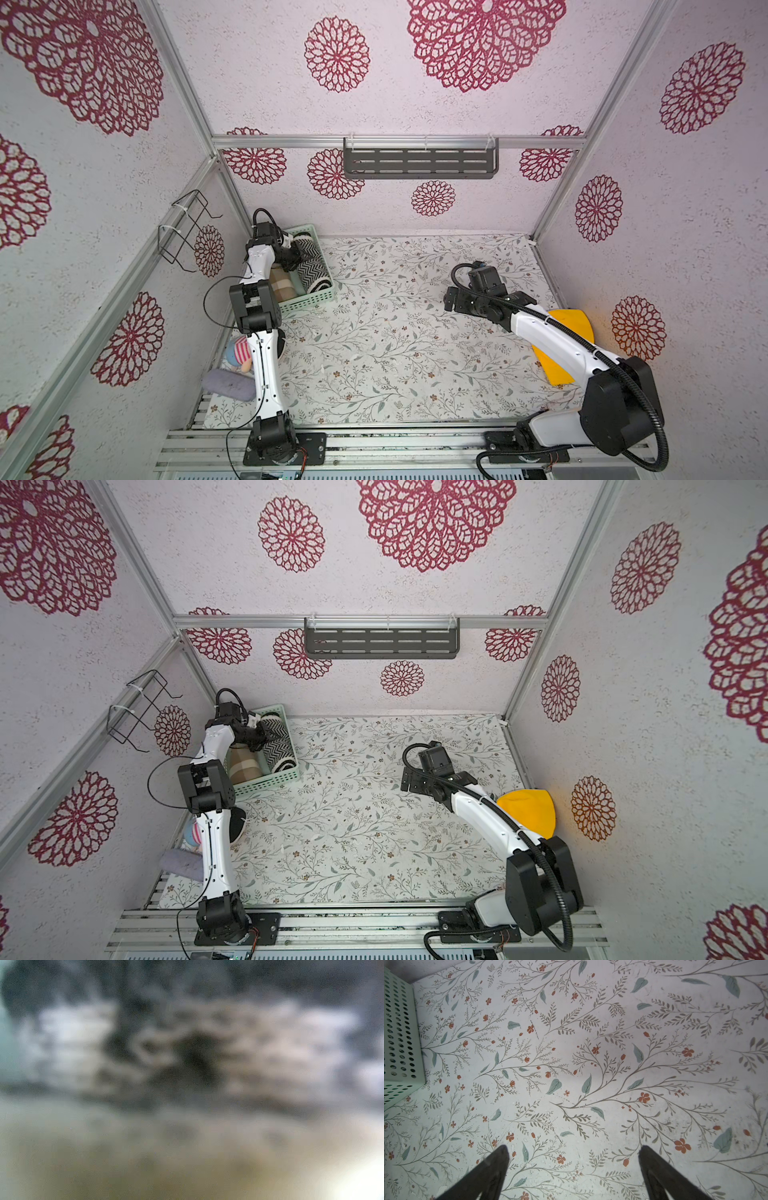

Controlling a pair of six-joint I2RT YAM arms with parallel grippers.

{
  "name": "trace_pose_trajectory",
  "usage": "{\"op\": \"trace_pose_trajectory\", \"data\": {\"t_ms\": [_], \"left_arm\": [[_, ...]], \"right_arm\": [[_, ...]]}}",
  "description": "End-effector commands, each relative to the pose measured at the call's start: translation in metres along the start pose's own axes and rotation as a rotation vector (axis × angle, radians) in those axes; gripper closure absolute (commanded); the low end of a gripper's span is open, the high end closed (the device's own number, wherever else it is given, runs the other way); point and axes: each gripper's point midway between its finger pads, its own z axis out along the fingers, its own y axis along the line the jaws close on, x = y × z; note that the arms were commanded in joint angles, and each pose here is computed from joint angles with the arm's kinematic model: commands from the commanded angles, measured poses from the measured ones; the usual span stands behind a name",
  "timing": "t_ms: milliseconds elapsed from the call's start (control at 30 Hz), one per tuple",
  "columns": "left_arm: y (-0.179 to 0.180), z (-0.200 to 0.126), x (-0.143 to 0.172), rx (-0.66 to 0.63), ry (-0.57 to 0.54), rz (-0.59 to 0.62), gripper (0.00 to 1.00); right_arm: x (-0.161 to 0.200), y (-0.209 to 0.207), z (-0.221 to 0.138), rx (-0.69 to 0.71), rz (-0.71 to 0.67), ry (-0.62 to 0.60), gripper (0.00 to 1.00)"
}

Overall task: Roll up the scarf and place it into the basket
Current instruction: Place the scarf in the basket.

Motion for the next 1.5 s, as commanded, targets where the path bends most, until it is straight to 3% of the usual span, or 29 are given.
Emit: {"op": "trace_pose_trajectory", "data": {"t_ms": [0,67,200,333,367,667,1167,1467], "left_arm": [[-0.004,0.016,-0.005,0.050,-0.015,-0.004,0.88],[0.000,0.018,-0.009,0.036,-0.030,-0.015,0.80],[-0.003,0.021,-0.013,0.047,-0.048,-0.040,0.28],[-0.014,0.011,-0.017,0.052,-0.066,-0.053,0.04],[-0.018,0.006,-0.019,0.041,-0.078,-0.049,0.02],[-0.032,-0.051,-0.018,-0.120,-0.172,-0.062,0.03],[-0.048,-0.081,0.006,-0.279,-0.182,-0.040,0.03],[-0.068,-0.098,0.021,-0.308,-0.185,-0.006,0.03]], "right_arm": [[-0.010,0.006,-0.005,0.005,0.007,-0.027,0.01],[-0.010,0.008,-0.006,0.006,0.001,-0.030,0.01],[-0.011,0.008,-0.006,0.015,-0.003,-0.034,0.01],[-0.012,0.009,-0.008,0.011,-0.006,-0.040,0.01],[-0.012,0.009,-0.009,0.011,-0.007,-0.042,0.01],[-0.014,0.009,-0.016,0.001,-0.012,-0.071,0.01],[-0.018,0.009,-0.032,-0.027,-0.033,-0.125,0.01],[-0.022,0.009,-0.041,-0.033,-0.037,-0.158,0.01]]}}
